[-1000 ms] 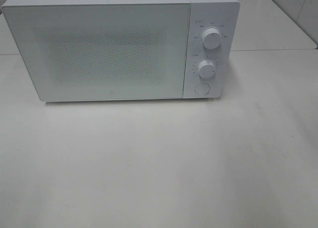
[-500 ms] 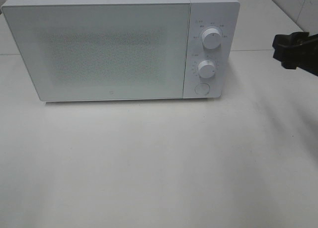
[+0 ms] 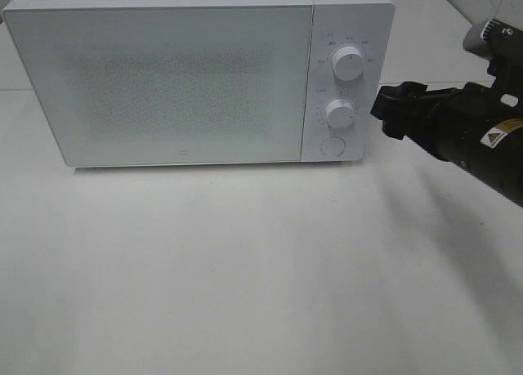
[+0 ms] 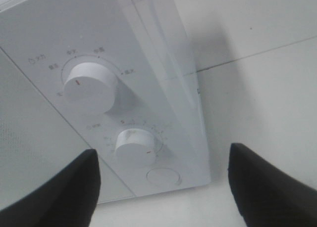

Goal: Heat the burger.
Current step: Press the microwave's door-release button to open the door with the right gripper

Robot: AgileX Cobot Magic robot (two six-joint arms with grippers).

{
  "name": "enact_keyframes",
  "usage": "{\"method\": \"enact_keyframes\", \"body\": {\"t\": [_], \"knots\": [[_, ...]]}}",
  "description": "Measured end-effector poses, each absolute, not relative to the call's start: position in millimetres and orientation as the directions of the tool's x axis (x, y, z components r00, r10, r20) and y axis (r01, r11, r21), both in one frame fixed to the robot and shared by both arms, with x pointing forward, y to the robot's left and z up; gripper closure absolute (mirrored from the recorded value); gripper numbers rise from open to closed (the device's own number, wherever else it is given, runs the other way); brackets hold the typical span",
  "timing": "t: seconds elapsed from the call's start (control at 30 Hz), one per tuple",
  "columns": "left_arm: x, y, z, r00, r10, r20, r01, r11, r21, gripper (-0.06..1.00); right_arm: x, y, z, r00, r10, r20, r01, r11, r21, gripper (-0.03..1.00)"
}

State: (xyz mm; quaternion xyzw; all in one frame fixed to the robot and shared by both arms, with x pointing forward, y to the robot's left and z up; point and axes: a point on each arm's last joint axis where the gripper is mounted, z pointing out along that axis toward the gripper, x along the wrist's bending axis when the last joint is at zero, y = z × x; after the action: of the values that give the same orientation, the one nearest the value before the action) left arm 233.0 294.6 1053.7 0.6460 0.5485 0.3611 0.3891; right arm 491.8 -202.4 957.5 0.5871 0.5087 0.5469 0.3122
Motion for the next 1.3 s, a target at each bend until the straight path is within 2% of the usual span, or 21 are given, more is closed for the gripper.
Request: {"method": "enact_keyframes", "body": {"t": [0.27, 0.33, 0.4, 0.43, 0.5, 0.53, 0.57, 0.6, 0.67, 0.7, 0.73, 0.77, 0.8, 0.87, 1.03, 1.3], "knots": [[233.0, 294.6, 1053.7, 0.137, 0.99, 0.04, 0.428, -0.095, 0.899, -0.04, 483.1, -177.3, 946.4, -0.092, 0.842, 0.531, 0.305, -0.484, 0.82, 0.3], [233.0, 294.6, 1053.7, 0.137, 0.99, 0.04, 0.428, -0.095, 0.899, -0.04, 480.8, -171.6, 943.6, -0.077, 0.798, 0.598, 0.325, -0.547, 0.772, 0.32], [233.0, 294.6, 1053.7, 0.137, 0.99, 0.04, 0.428, -0.095, 0.899, -0.04, 477.3, -164.1, 939.3, -0.033, 0.707, 0.706, 0.356, -0.652, 0.669, 0.35], [233.0, 294.6, 1053.7, 0.137, 0.99, 0.04, 0.428, -0.095, 0.899, -0.04, 477.3, -164.1, 939.3, -0.033, 0.707, 0.706, 0.356, -0.652, 0.669, 0.35], [233.0, 294.6, 1053.7, 0.137, 0.99, 0.04, 0.428, -0.095, 0.899, -0.04, 473.8, -156.9, 935.6, 0.01, 0.612, 0.791, 0.384, -0.733, 0.562, 0.43], [233.0, 294.6, 1053.7, 0.137, 0.99, 0.04, 0.428, -0.095, 0.899, -0.04, 473.8, -156.9, 935.6, 0.01, 0.612, 0.791, 0.384, -0.733, 0.562, 0.43], [233.0, 294.6, 1053.7, 0.137, 0.99, 0.04, 0.428, -0.095, 0.899, -0.04, 473.1, -155.3, 933.4, 0.047, 0.546, 0.836, 0.389, -0.781, 0.488, 0.49], [233.0, 294.6, 1053.7, 0.137, 0.99, 0.04, 0.428, -0.095, 0.899, -0.04, 473.1, -155.3, 933.4, 0.047, 0.546, 0.836, 0.389, -0.781, 0.488, 0.49], [233.0, 294.6, 1053.7, 0.137, 0.99, 0.04, 0.428, -0.095, 0.899, -0.04, 473.6, -154.9, 930.0, 0.114, 0.42, 0.9, 0.377, -0.857, 0.352, 0.62], [233.0, 294.6, 1053.7, 0.137, 0.99, 0.04, 0.428, -0.095, 0.899, -0.04, 473.6, -154.9, 930.0, 0.114, 0.42, 0.9, 0.377, -0.857, 0.352, 0.62], [233.0, 294.6, 1053.7, 0.137, 0.99, 0.04, 0.428, -0.095, 0.899, -0.04, 474.2, -154.7, 927.1, 0.156, 0.339, 0.928, 0.365, -0.893, 0.265, 0.72], [233.0, 294.6, 1053.7, 0.137, 0.99, 0.04, 0.428, -0.095, 0.899, -0.04, 474.5, -154.5, 924.9, 0.179, 0.297, 0.938, 0.357, -0.908, 0.219, 0.77], [233.0, 294.6, 1053.7, 0.137, 0.99, 0.04, 0.428, -0.095, 0.899, -0.04, 474.5, -154.5, 924.9, 0.179, 0.297, 0.938, 0.357, -0.908, 0.219, 0.77], [233.0, 294.6, 1053.7, 0.137, 0.99, 0.04, 0.428, -0.095, 0.899, -0.04, 475.4, -155.1, 916.1, 0.257, 0.173, 0.951, 0.316, -0.945, 0.087, 0.92], [233.0, 294.6, 1053.7, 0.137, 0.99, 0.04, 0.428, -0.095, 0.899, -0.04, 477.7, -158.4, 903.5, 0.325, 0.107, 0.94, 0.246, -0.969, 0.025, 0.96], [233.0, 294.6, 1053.7, 0.137, 0.99, 0.04, 0.428, -0.095, 0.899, -0.04, 490.0, -150.6, 898.9, 0.328, 0.09, 0.94, 0.232, -0.973, 0.013, 0.96]]}}
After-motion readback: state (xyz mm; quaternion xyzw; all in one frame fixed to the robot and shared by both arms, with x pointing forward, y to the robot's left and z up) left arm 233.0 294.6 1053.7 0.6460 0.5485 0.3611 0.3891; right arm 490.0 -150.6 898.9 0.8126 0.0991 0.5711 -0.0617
